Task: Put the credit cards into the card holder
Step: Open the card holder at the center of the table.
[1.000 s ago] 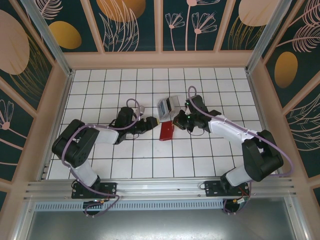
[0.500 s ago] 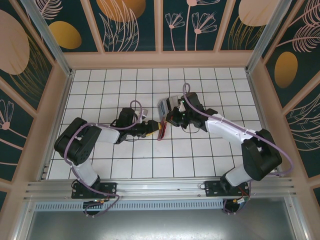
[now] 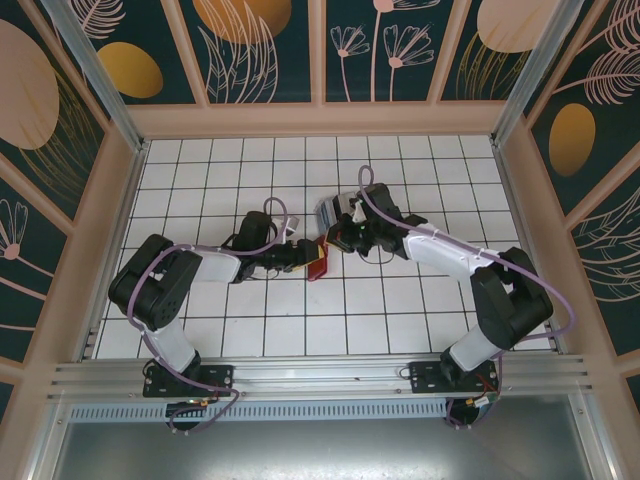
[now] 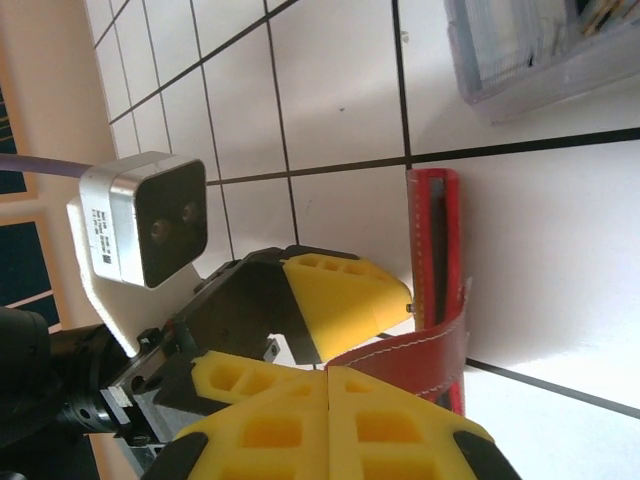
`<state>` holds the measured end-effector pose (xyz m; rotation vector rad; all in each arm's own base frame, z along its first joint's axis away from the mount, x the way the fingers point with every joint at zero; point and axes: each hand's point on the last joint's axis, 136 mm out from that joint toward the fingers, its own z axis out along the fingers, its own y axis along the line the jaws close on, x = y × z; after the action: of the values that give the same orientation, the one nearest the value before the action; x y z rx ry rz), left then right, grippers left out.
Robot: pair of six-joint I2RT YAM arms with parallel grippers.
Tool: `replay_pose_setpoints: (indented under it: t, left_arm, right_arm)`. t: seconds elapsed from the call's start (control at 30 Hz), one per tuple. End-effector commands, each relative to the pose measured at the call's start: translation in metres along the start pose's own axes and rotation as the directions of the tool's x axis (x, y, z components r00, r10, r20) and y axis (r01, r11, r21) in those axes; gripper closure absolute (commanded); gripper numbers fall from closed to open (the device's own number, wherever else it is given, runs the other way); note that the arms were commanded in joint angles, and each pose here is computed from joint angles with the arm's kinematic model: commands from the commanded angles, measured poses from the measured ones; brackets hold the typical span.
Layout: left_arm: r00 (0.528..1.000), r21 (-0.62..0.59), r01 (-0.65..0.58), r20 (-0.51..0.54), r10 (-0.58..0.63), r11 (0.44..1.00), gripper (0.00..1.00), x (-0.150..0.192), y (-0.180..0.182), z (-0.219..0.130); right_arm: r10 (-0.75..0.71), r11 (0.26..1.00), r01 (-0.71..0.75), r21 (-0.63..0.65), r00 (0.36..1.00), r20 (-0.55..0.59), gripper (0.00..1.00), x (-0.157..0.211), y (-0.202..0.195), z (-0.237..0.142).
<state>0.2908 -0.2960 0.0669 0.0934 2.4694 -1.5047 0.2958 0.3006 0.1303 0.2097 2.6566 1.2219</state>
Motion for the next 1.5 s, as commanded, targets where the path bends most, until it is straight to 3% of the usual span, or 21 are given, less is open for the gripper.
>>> replay_pose_setpoints:
  t: [0.0, 0.27, 0.53, 0.6, 0.67, 0.77, 0.93, 1.2, 1.33, 1.47]
  left_arm:
    - [0.999, 0.019, -0.050, 0.003, 0.050, 0.999, 0.30, -0.005, -0.011, -0.004]
    - [1.000, -0.080, -0.027, -0.005, 0.027, 0.996, 0.30, -0.004, 0.011, -0.005]
    - [0.998, -0.114, -0.057, 0.014, 0.059, 0.992, 0.38, -0.010, 0.012, -0.009]
    - [0.998, -0.111, -0.058, 0.016, 0.060, 0.992, 0.42, -0.011, 0.012, -0.010]
    - [0.998, -0.109, -0.062, 0.021, 0.064, 0.992, 0.55, -0.012, 0.012, -0.010]
    - [0.998, -0.105, -0.054, 0.007, 0.055, 0.993, 0.67, -0.011, 0.013, -0.008]
    - [0.998, -0.111, -0.051, 0.014, 0.053, 0.993, 0.65, -0.011, 0.015, -0.008]
    - [0.998, -0.138, -0.064, 0.004, 0.065, 0.988, 0.53, -0.012, 0.019, -0.007]
    - [0.998, -0.137, -0.061, -0.004, 0.061, 0.989, 0.54, -0.012, 0.026, -0.001]
    - [0.999, -0.111, -0.050, -0.011, 0.050, 0.992, 0.61, -0.018, 0.027, 0.009]
  right_arm:
    - [-0.063, 0.996, 0.064, -0.054, 0.998, 0.020, 1.00, -0.010, 0.028, -0.003]
    - [-0.081, 0.995, 0.082, -0.062, 0.997, 0.006, 1.00, -0.010, 0.034, -0.003]
    - [-0.061, 0.998, 0.061, -0.035, 0.998, -0.012, 1.00, -0.007, 0.021, 0.004]
    - [-0.054, 0.998, 0.054, -0.039, 0.998, -0.015, 1.00, -0.009, 0.019, 0.003]
    - [-0.041, 0.998, 0.040, -0.044, 0.999, -0.015, 1.00, -0.012, 0.015, 0.001]
    - [-0.008, 0.998, 0.006, -0.058, 1.000, -0.024, 1.00, -0.014, 0.006, -0.004]
    - [0.073, 0.995, -0.073, -0.067, 0.997, 0.006, 1.00, -0.028, -0.022, -0.021]
    - [0.194, 0.981, -0.193, -0.033, 0.979, 0.057, 1.00, -0.018, -0.076, -0.047]
    - [0.228, 0.974, -0.228, -0.018, 0.972, 0.063, 1.00, -0.007, -0.097, -0.053]
    - [0.279, 0.960, -0.279, -0.008, 0.958, 0.062, 1.00, 0.003, -0.115, -0.051]
